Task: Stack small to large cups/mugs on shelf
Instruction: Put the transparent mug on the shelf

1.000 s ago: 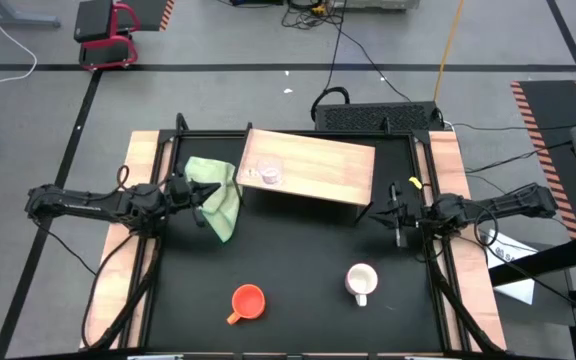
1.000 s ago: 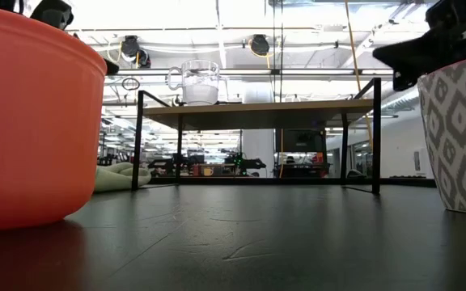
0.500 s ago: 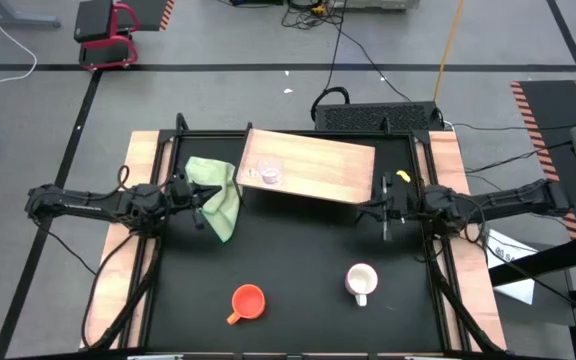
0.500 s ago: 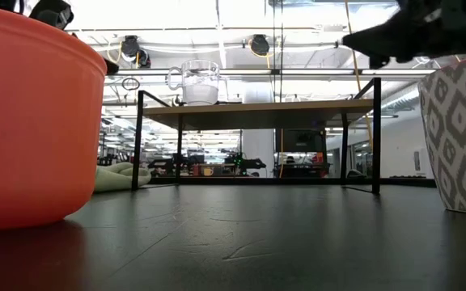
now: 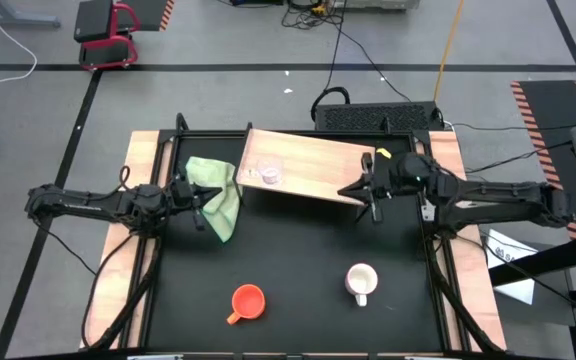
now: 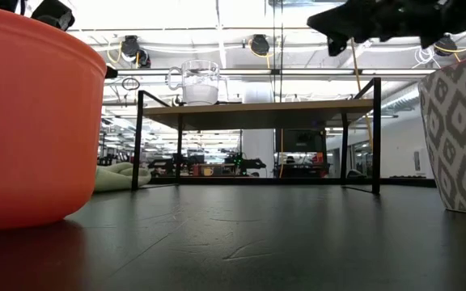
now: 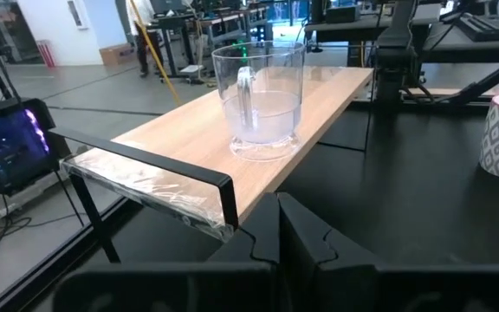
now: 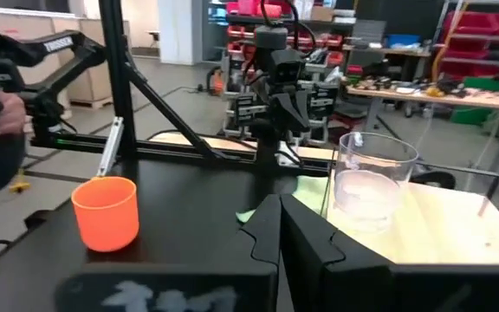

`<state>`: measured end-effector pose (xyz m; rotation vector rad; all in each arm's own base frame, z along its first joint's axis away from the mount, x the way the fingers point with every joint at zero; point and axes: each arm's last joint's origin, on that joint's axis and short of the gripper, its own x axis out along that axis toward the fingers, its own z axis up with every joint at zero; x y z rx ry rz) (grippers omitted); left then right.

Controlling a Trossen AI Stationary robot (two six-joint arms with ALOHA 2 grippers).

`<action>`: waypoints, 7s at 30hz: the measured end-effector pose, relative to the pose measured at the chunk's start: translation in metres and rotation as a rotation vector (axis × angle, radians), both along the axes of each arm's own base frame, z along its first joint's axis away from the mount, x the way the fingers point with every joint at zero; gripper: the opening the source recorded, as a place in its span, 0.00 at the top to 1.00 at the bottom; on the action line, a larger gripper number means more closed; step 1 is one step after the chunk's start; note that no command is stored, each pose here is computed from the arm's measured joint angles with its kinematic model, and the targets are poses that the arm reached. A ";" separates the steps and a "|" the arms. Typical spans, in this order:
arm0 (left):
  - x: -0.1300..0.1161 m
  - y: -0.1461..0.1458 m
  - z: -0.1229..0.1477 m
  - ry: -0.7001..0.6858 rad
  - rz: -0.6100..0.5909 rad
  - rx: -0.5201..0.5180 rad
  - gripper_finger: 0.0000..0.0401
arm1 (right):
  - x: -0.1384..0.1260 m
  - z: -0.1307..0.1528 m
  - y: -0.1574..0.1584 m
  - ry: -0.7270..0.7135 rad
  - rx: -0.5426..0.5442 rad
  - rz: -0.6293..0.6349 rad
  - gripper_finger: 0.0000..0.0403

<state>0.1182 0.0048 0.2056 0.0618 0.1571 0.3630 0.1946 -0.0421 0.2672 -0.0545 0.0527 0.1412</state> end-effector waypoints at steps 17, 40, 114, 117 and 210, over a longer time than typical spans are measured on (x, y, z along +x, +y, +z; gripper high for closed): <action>0.000 0.000 0.000 0.001 -0.017 -0.004 1.00 | 0.057 0.015 -0.032 -0.009 0.015 0.093 1.00; 0.000 -0.001 -0.001 0.009 -0.035 0.000 1.00 | 0.135 0.041 -0.059 0.141 0.013 0.203 1.00; -0.001 -0.001 -0.017 0.101 -0.035 -0.029 1.00 | 0.214 0.088 -0.061 0.679 -0.321 0.158 0.58; -0.001 -0.001 -0.017 0.100 -0.036 -0.029 0.99 | 0.214 0.088 -0.061 0.676 -0.323 0.159 0.59; -0.001 -0.001 -0.017 0.084 -0.047 -0.054 0.96 | 0.184 0.084 -0.054 0.731 -0.585 0.372 1.00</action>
